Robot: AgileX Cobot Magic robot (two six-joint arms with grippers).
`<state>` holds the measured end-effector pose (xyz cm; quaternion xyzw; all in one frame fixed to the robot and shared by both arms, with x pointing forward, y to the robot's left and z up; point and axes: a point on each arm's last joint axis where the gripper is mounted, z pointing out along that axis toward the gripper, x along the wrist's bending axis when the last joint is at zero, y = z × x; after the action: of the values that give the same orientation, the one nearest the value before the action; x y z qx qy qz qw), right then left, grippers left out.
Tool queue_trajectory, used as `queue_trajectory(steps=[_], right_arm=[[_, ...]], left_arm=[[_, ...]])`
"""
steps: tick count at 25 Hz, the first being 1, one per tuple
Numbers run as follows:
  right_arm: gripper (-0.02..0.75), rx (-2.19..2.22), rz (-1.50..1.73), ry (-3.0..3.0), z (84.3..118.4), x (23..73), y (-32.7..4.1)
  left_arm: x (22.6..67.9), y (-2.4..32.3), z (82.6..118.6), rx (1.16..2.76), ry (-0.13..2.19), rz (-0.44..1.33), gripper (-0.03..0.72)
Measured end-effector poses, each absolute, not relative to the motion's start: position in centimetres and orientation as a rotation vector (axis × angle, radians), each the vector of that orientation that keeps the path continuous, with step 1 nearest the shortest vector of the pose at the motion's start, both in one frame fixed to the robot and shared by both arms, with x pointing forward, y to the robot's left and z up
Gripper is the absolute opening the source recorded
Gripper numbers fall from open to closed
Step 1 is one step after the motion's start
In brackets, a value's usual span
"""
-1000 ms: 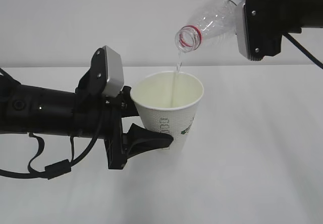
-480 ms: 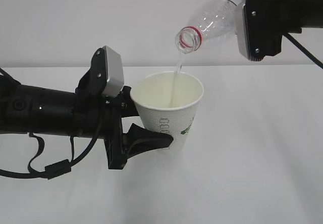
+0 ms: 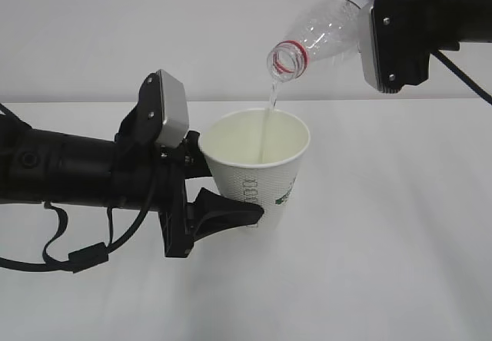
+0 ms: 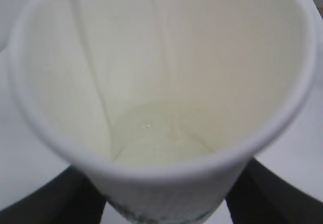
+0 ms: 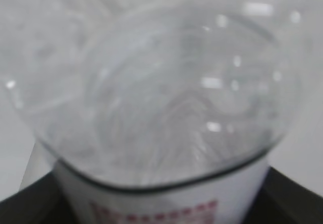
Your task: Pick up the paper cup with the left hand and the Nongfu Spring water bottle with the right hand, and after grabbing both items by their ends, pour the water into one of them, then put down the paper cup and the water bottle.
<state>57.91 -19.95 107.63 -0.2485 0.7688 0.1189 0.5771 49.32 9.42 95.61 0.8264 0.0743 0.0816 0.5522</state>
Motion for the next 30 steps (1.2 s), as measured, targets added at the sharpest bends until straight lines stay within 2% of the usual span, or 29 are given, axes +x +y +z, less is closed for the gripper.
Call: queue_trajectory(steps=[30], right_arm=[[0.522, -0.583, 0.277, 1.799, 107.63, 57.91, -19.95]], left_arm=[[49.48, 9.43, 95.71, 1.940, 0.204, 0.198, 0.489]])
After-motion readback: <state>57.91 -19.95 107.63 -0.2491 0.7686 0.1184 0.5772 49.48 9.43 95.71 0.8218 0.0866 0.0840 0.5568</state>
